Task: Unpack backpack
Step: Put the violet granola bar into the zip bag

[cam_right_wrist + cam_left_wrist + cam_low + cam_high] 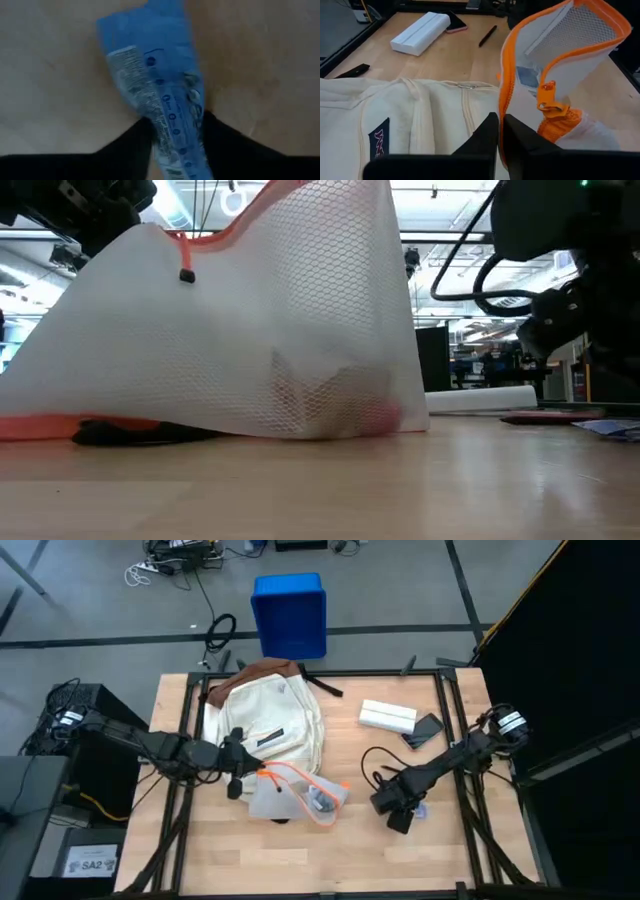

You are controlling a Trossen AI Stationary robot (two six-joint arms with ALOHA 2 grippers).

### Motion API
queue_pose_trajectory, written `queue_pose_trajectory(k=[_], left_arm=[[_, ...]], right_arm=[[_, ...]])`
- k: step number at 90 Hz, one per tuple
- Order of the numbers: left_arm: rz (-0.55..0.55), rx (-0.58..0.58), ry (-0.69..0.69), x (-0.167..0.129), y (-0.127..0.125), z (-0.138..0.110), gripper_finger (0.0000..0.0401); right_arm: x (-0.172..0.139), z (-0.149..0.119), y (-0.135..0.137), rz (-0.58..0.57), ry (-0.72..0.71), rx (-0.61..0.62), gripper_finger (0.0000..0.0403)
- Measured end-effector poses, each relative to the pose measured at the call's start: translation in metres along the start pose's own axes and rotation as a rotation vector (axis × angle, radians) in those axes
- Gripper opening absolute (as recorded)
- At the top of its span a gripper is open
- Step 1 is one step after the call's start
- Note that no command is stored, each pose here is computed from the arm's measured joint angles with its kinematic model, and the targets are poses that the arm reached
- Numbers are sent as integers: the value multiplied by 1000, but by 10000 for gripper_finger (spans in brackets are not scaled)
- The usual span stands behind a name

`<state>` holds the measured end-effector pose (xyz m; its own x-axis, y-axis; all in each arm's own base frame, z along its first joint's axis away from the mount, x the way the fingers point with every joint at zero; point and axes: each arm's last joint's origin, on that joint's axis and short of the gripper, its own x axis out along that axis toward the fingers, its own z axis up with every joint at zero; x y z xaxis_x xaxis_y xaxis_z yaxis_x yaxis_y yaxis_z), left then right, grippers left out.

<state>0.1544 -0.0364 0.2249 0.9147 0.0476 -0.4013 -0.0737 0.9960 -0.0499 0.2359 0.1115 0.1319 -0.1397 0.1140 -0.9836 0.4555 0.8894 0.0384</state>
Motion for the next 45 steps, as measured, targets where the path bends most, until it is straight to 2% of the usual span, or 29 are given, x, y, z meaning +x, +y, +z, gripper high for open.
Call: queue_pose_trajectory(k=[7,12,31,45], left_arm=[[-7,0,3,0,0,0,0],[-16,-1,0,0,-1,0,0],[-34,-1,5,1,-1,0,0],[-33,0,6,1,-1,0,0]], right_arm=[[-3,2,1,-4,-13,-1,36],[-5,3,2,-17,-26,-2,18],[-25,8,8,-73,-64,48,31],[-63,11,22,-90,-137,43,9]])
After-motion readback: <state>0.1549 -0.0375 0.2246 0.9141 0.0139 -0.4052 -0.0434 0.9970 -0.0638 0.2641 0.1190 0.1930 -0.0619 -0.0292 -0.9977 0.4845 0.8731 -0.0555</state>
